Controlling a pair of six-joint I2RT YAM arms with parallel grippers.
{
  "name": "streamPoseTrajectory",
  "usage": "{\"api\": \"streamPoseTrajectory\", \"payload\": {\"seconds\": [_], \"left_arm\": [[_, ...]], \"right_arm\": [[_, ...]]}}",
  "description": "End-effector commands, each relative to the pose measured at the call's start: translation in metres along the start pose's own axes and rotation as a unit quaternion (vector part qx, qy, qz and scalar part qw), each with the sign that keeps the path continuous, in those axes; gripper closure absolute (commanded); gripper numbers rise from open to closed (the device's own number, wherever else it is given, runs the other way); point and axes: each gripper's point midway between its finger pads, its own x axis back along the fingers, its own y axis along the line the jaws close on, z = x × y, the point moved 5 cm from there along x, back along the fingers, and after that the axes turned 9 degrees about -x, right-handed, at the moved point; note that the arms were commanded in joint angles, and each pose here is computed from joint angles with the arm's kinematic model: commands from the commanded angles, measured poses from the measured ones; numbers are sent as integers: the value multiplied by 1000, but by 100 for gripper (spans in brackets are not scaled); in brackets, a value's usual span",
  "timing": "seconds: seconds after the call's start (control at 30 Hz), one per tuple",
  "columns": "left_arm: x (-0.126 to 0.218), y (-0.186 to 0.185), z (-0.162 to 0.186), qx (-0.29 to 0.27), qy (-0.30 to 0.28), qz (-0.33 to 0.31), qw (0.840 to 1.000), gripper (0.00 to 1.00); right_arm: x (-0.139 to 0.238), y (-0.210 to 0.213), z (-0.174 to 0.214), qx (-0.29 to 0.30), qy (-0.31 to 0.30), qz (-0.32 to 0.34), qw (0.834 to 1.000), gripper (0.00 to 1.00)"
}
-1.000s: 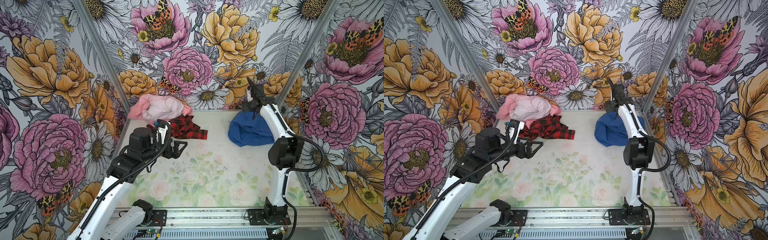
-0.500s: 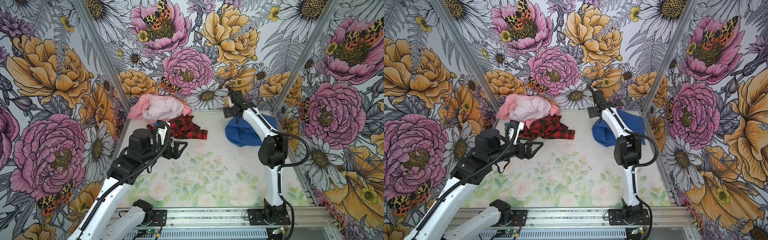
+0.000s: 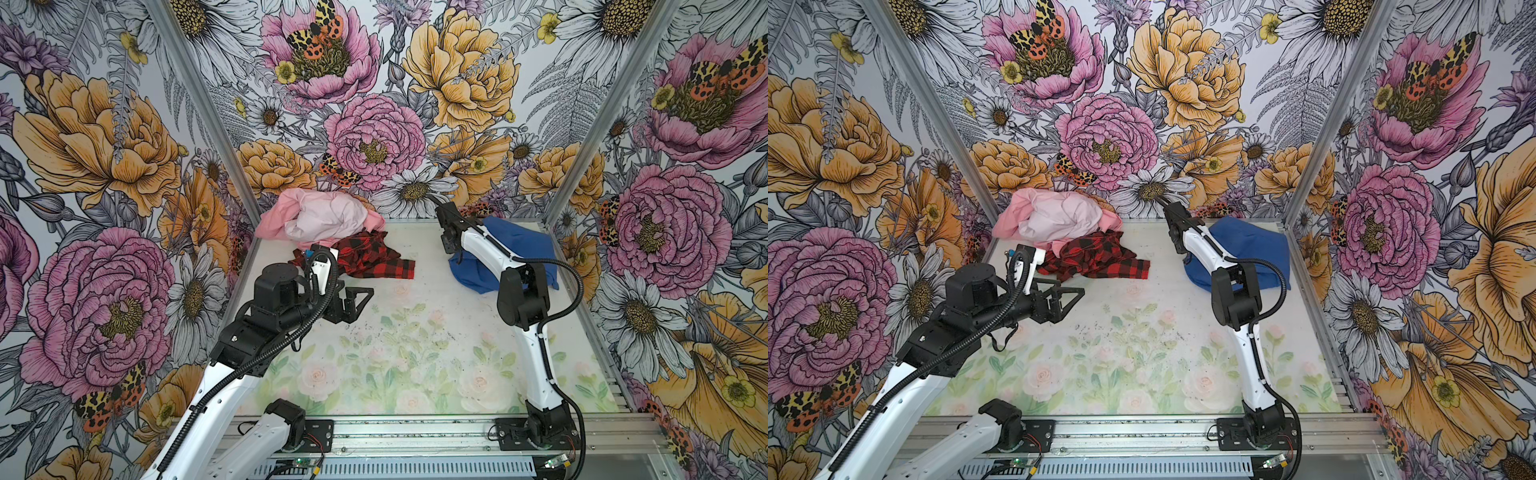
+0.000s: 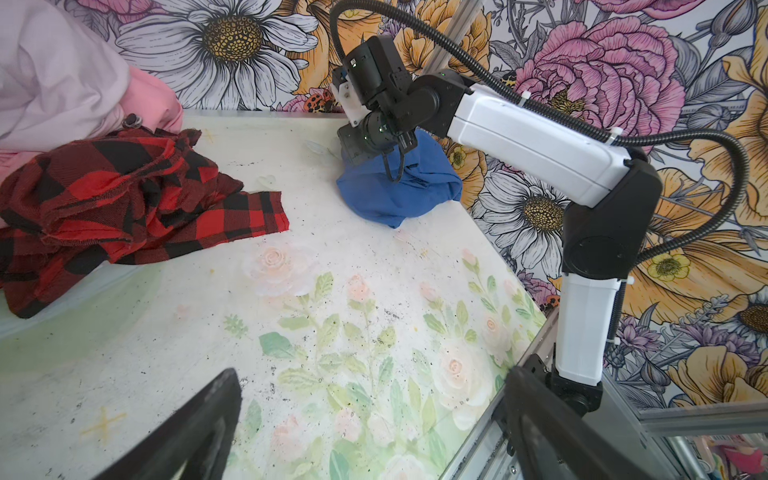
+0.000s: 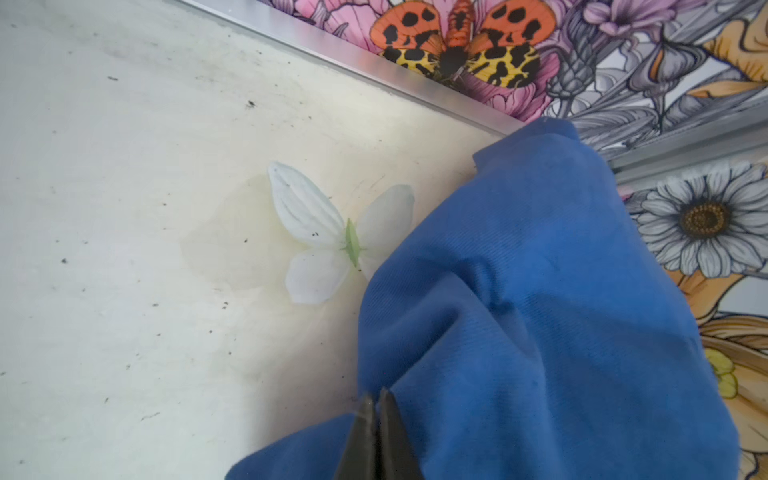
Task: Pick out a specific cloth from the pile
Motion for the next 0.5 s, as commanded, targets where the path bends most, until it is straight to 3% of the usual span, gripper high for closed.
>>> {"api": "streamPoseTrajectory", "payload": {"seconds": [0.0,0.07,0.1,0.13,0.17,0.27,0.33,0.47], "left_arm": [[-1,-1,-3,-2,-3,9,1000,1],[-1,-1,-2,-2,-2,9,1000,1],[-1,-1,-1,-3,-3,9,1000,1],[-1,-1,-1,-4,-3,9,1000,1],[0,-1,0,-4,-3,8,1000,1],[-1,0,1,-3,-2,8,1000,1],[0,-1,2,-1,-2,11,1000,1],[4,-3,3,-2,-5,12,1000,1]], "right_arm": [[27,-27,-17,-27,-29,21,999,100],[34,-33,-20,-38,-32,11,999,100],[35,-32,-19,-41,-31,0,999,90],[35,-29,-17,-45,-26,-14,999,73],[34,-22,-13,-46,-19,-30,998,66],[29,-5,0,-46,-3,-44,998,54],[23,-1,9,-51,7,-40,998,49],[6,4,25,-47,27,-23,998,50]]}}
